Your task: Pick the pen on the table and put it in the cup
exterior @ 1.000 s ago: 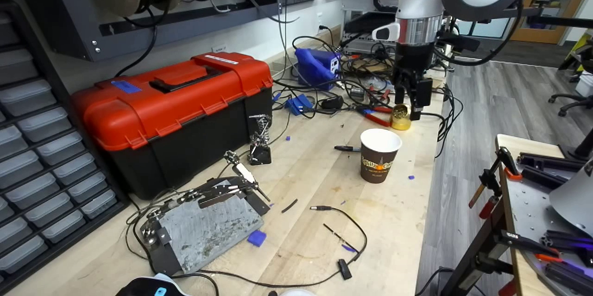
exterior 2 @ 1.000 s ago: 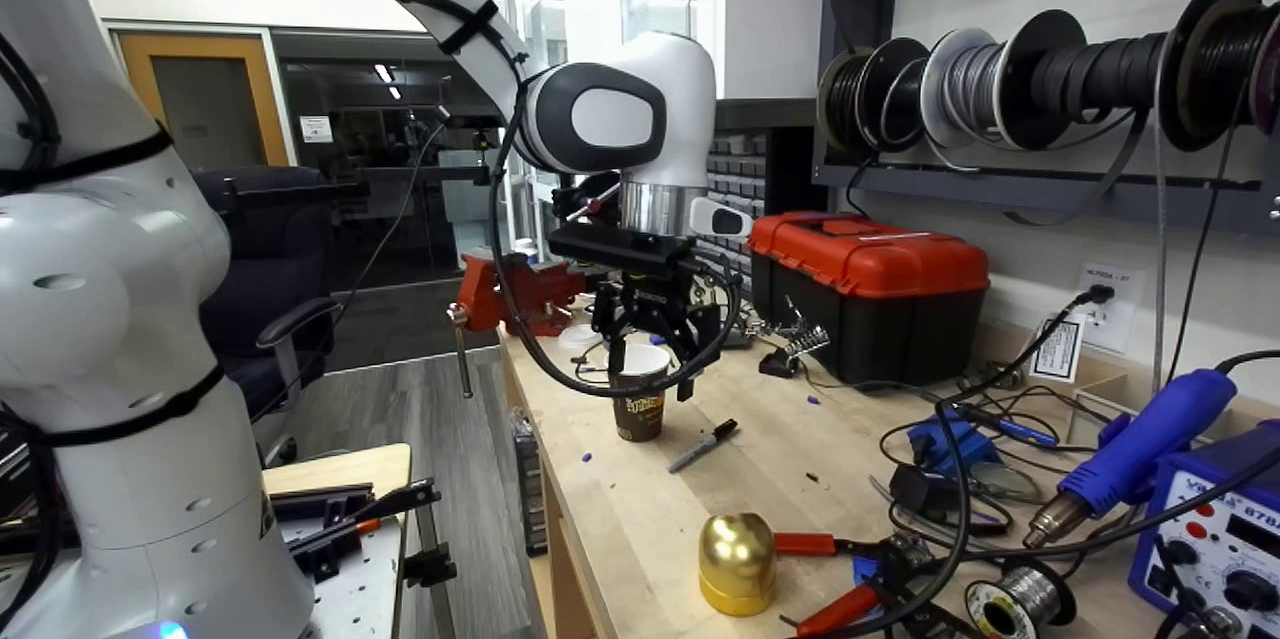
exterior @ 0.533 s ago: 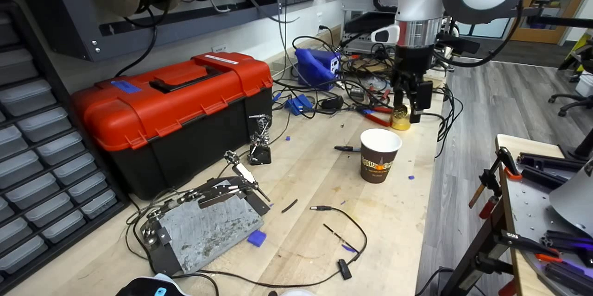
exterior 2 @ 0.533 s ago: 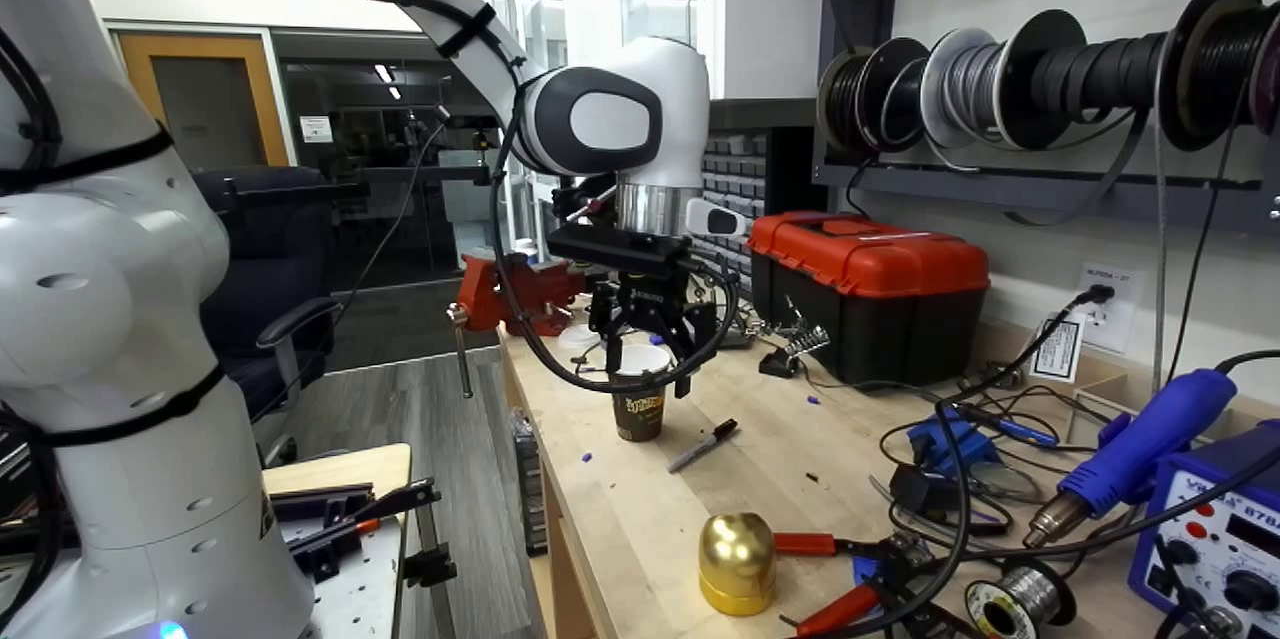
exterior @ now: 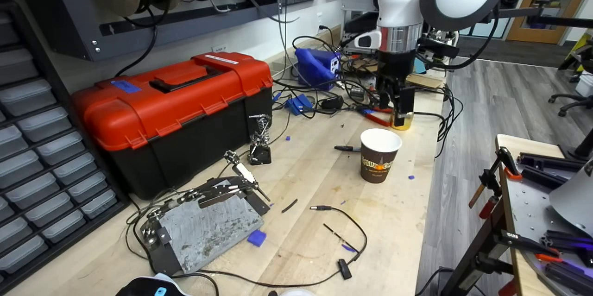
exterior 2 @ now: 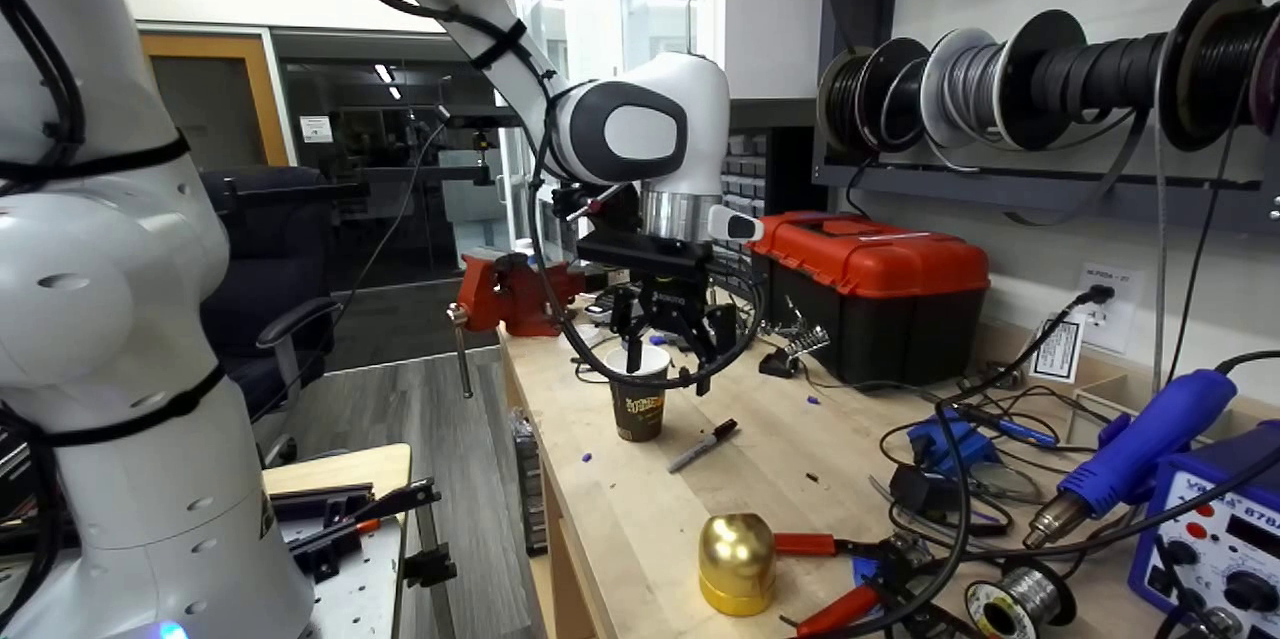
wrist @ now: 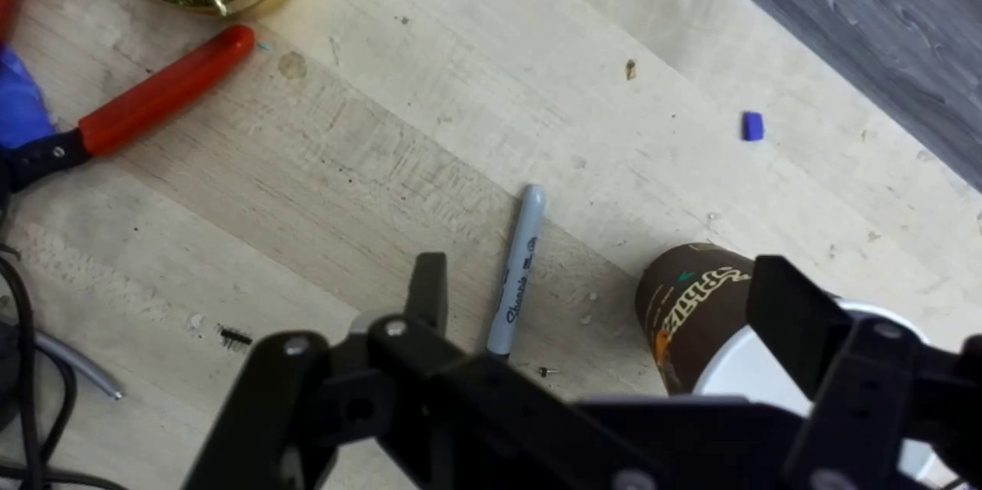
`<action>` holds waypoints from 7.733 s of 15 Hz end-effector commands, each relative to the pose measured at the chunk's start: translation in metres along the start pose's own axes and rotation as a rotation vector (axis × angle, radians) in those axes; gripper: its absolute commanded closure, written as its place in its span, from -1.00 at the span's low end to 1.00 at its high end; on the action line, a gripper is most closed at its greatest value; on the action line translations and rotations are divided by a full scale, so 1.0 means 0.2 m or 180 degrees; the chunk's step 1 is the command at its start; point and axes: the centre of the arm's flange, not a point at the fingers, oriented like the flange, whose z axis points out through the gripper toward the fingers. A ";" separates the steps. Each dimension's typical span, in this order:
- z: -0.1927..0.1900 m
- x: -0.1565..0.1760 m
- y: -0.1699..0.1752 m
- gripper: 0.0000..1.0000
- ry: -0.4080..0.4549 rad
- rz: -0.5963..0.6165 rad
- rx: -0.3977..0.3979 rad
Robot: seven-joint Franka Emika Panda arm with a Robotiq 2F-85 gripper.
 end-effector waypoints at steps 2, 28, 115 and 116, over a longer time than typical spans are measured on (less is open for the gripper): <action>0.00 0.12 0.09 -1.00 0.0040 0.0010 -0.0098; 0.29 0.39 0.11 -1.00 0.0148 -0.0044 -0.0080; -0.35 0.44 -0.15 0.93 0.0306 0.0789 -0.0370; -0.38 0.44 -0.18 0.93 0.0322 0.0773 -0.0394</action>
